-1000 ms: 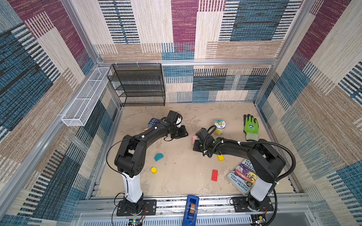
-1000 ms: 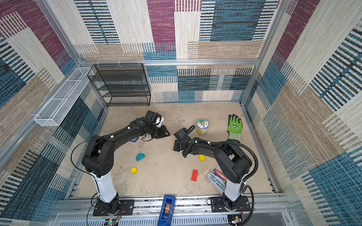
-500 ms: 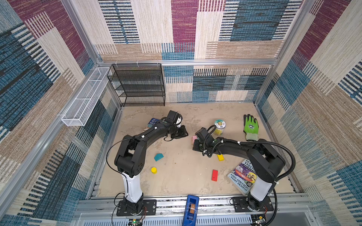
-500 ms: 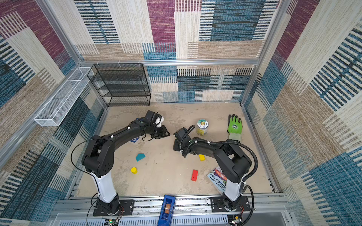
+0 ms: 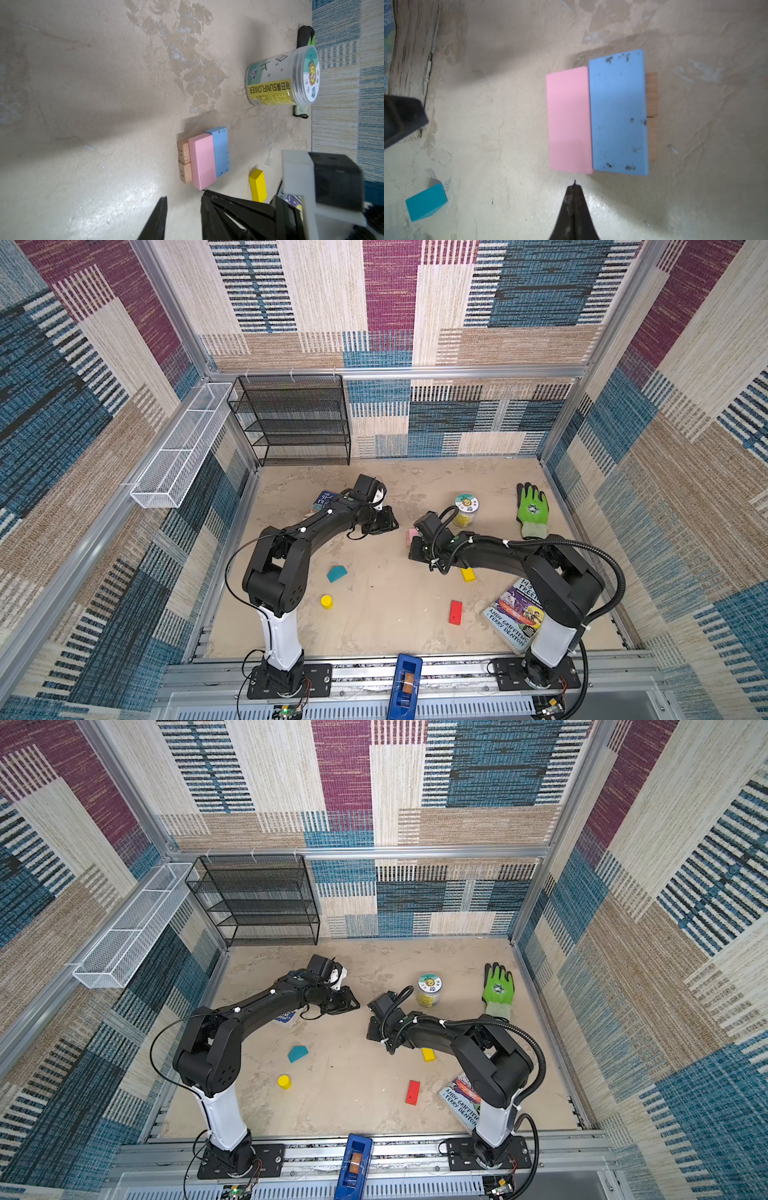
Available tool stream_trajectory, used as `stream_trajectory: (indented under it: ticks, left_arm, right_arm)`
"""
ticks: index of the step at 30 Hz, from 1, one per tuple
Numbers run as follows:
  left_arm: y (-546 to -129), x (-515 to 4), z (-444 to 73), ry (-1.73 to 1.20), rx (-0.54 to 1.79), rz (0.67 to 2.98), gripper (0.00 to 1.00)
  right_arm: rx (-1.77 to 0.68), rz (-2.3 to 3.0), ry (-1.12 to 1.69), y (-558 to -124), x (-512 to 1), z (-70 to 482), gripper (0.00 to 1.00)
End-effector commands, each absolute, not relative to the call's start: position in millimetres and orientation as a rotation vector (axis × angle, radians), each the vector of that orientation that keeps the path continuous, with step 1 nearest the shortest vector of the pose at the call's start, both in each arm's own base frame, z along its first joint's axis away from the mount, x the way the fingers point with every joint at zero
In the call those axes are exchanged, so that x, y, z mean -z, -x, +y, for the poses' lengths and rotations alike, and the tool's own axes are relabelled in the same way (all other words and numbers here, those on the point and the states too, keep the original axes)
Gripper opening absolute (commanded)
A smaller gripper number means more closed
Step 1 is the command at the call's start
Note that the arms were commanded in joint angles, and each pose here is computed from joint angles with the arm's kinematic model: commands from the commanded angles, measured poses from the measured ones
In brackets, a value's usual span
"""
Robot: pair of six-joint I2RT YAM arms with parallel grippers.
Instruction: Build the wood block tower
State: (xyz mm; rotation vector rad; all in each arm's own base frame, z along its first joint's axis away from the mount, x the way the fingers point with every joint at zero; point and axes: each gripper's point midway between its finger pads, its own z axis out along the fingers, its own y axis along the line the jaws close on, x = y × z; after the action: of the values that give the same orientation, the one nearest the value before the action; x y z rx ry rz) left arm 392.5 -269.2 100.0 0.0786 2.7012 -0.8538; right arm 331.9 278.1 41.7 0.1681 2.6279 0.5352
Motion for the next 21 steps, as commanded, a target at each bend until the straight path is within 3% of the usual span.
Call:
stream_trajectory:
  ticks: [1, 21]
  left_arm:
    - [-393.5, -104.1, -270.7, -0.086, 0.871, 2.686, 0.32]
    - [-393.3, -102.5, -268.4, -0.076, 0.871, 2.691, 0.32]
  right_arm:
    - [-0.565, 2.589, -0.185, -339.7, -49.0, 283.8, 0.0]
    - [-0.554, 2.584, -0.198, -342.6, -48.8, 283.3, 0.0]
